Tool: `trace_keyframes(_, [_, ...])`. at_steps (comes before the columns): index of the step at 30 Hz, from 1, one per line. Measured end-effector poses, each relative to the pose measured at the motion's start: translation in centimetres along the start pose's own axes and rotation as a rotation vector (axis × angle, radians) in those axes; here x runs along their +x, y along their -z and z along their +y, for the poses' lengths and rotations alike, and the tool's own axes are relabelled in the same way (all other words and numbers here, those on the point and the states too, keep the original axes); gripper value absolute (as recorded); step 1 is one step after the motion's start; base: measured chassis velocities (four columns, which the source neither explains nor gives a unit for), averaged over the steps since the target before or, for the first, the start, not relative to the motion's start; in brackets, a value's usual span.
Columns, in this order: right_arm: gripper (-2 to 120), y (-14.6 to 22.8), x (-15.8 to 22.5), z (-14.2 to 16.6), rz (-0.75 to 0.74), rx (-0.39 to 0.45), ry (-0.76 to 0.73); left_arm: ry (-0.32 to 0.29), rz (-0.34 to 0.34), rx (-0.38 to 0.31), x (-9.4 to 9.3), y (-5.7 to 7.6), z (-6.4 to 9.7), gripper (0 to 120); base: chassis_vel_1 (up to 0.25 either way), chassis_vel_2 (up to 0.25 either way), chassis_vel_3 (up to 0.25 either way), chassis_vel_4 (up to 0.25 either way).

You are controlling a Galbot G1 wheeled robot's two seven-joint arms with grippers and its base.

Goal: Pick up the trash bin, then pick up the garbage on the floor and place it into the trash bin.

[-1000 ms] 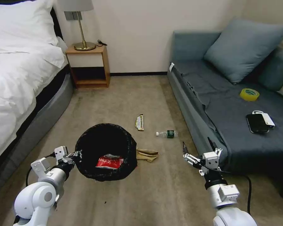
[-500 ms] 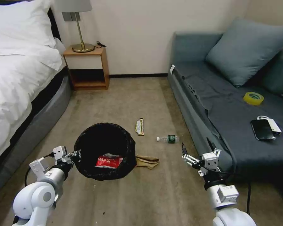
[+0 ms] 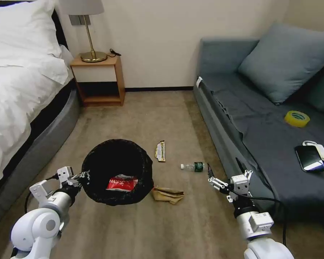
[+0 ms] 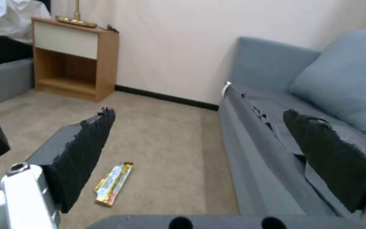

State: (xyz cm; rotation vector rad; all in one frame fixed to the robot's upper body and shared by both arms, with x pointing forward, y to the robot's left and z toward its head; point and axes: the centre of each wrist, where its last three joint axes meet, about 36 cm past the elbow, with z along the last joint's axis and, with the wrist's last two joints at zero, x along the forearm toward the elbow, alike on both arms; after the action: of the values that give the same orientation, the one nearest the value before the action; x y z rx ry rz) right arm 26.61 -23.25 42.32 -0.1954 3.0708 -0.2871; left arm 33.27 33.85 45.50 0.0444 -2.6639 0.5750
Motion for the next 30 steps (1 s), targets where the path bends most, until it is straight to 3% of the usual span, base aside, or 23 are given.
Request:
trace_keyframes(23, [100, -1.1, -0.6, 0.7, -0.005, -0.018, 0.044, 0.002, -0.006, 0.009, 0.2, 0.2, 0.3, 4, -0.110, 0.114, 0.109, -0.112])
trace_keyframes(30, [100, -1.9, -2.6, -1.1, 0.041, 0.036, 0.181, -0.005, -0.001, 0.015, -0.1, 0.0, 0.5, 4, 0.000, 0.000, 0.000, 0.000])
